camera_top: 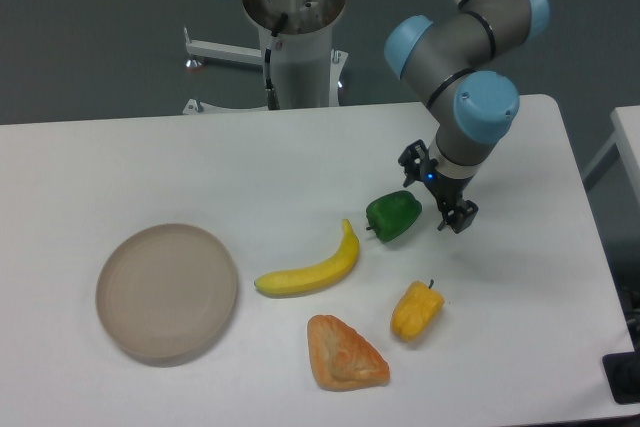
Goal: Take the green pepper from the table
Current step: 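Raise the gripper and move it over the green bell pepper, then lower the open gripper around the green bell pepper and close it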
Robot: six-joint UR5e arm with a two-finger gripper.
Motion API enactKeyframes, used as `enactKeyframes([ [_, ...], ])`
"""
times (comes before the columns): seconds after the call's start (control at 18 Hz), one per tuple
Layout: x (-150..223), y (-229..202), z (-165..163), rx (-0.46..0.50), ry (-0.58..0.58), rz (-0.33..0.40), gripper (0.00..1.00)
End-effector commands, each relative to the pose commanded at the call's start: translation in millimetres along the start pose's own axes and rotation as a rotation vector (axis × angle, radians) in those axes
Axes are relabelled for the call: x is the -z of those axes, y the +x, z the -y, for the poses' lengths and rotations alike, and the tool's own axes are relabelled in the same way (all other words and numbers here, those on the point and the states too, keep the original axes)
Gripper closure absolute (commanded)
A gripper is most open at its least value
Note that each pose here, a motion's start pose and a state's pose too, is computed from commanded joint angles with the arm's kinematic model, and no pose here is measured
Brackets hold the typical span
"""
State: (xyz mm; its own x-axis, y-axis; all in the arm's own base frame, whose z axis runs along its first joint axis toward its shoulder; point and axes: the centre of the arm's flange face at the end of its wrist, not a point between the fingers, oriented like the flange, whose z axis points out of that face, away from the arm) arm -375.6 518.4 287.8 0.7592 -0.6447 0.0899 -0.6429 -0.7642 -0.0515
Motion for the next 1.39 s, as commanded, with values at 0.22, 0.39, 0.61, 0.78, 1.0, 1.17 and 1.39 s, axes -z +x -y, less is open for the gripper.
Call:
enactKeyframes([
  [0.22,-5.3,7.3,0.7,0.017,0.01,-0.011,0.0],
  [0.39,-9.1,11.4,2.4,0.041,0.011,-0.015,0.0],
  [0.61,-12.2,12.6,13.5,0.061,0.03,0.006,0.0],
  [0.78,-12.2,12.6,13.6,0.059,0.031,0.006,0.0],
  [1.0,-15.7,13.5,13.2,0.06,0.029,0.001,0.0],
  [1.17,-16.6,13.3,13.2,0.06,0.029,0.0,0.0],
  [1.39,-21.3,13.7,13.9,0.06,0.029,0.003,0.0],
])
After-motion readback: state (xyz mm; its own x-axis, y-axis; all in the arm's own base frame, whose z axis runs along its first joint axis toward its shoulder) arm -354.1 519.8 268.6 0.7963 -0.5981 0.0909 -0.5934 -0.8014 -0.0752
